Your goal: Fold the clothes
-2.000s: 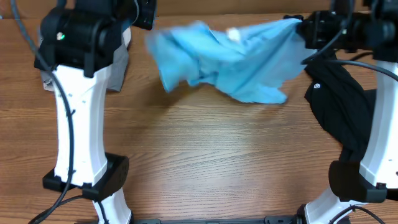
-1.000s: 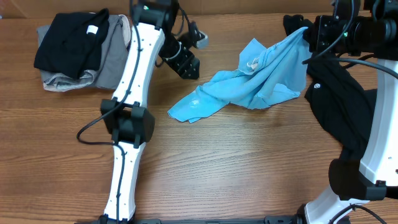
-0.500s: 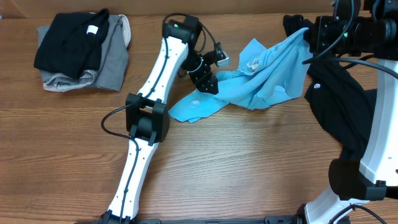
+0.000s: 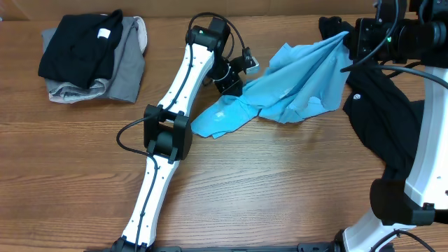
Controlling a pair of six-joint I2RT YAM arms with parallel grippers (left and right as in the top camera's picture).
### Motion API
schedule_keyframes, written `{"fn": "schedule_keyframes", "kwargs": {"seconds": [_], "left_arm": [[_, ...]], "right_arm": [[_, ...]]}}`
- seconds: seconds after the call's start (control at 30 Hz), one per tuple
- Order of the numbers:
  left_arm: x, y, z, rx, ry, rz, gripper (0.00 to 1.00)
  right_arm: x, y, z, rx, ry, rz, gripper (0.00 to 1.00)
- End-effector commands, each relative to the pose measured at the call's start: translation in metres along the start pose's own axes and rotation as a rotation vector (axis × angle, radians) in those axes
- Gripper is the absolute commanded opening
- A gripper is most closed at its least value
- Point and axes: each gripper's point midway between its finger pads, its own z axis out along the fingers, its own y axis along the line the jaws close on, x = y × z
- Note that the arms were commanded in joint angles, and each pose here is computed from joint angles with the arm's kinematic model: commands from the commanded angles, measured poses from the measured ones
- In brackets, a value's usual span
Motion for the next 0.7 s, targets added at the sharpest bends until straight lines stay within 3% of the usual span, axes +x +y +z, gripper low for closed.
{"fn": "schedule_keyframes", "kwargs": {"seconds": [0.0,0.13,0.3,0.47,0.67], "left_arm": [[0.011,0.016,-0.008,-0.081,0.049,-0.110,0.04],[0.009,0.040,-0.064,-0.270,0.022,-0.249,0.04],[-0.004,0.050,-0.207,-0.584,-0.181,-0.431,0.04],[-0.016,0.003,-0.340,-0.741,-0.440,-0.428,0.04],[-0.016,-0.082,-0.454,-0.897,-0.668,-0.336,0.04]], "right_arm": [[-0.002,-0.003,-0.002,0.020,-0.010,-0.005,0.04],[-0.005,-0.007,-0.004,0.029,-0.024,0.001,0.04],[-0.012,-0.014,-0.020,0.034,-0.079,0.020,0.04],[-0.019,-0.015,-0.055,0.055,-0.176,0.014,0.04],[-0.018,-0.006,-0.113,0.077,-0.322,0.017,0.04]]}}
